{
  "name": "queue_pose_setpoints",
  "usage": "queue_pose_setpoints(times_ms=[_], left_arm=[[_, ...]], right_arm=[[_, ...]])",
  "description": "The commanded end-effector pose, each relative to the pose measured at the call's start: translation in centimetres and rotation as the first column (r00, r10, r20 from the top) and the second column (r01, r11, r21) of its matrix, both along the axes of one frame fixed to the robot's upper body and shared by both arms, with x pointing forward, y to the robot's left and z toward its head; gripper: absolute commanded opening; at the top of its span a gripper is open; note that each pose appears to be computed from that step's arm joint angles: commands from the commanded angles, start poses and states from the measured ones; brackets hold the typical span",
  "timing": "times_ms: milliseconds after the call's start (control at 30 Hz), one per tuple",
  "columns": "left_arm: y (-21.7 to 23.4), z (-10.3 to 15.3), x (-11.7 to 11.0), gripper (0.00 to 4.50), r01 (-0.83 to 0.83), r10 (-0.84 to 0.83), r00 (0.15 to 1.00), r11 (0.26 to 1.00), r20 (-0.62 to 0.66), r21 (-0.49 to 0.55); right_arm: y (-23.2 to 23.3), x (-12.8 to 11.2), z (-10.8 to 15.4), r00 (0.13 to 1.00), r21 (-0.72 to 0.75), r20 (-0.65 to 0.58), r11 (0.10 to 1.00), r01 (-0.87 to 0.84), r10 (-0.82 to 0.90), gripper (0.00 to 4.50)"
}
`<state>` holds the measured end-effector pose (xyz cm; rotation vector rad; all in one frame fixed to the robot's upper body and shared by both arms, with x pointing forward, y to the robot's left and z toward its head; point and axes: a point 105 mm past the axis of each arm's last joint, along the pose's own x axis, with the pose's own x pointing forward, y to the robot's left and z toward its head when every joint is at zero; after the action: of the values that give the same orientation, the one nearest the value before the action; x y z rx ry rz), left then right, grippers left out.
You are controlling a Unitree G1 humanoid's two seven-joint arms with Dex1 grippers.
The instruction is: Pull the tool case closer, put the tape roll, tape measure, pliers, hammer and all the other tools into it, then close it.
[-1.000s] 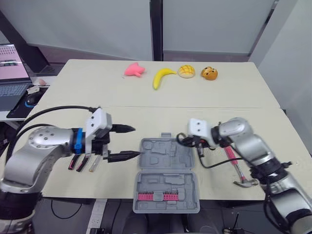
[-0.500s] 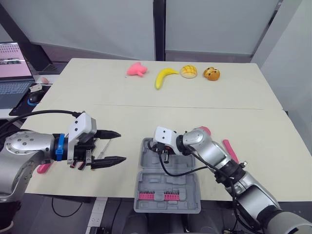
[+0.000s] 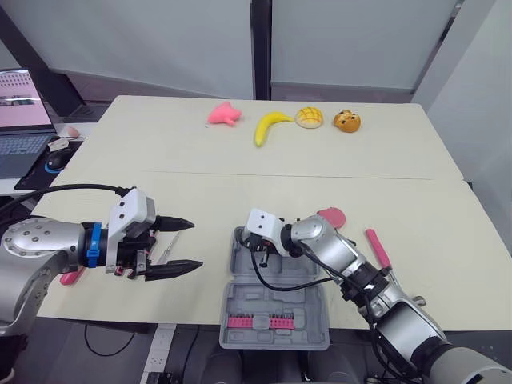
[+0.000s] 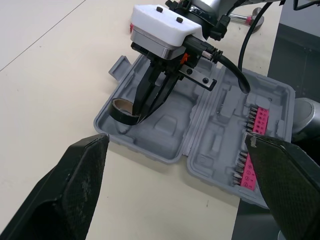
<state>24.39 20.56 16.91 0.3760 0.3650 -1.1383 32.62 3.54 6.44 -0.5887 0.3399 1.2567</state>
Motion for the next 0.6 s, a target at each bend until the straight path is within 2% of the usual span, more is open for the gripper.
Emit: queue_pose_setpoints(times_ms=[33,600], left_arm=[[0.3,1.1,0.1,4.50,0.000,-0.001,0.999,1.000,0.048,0.027],[0.5,0.7,0.0,4.50,-0.009,0.007,0.999,0.999,0.048,0.031]], right_arm=[[0.7,0.2,0.9,0.999,0.015,0.045,1.000,-0.021,0.021,0.02],[0.7,0.1,-0.8,0.999,-0.028,0.025,0.999,-0.043,0.044,0.02]])
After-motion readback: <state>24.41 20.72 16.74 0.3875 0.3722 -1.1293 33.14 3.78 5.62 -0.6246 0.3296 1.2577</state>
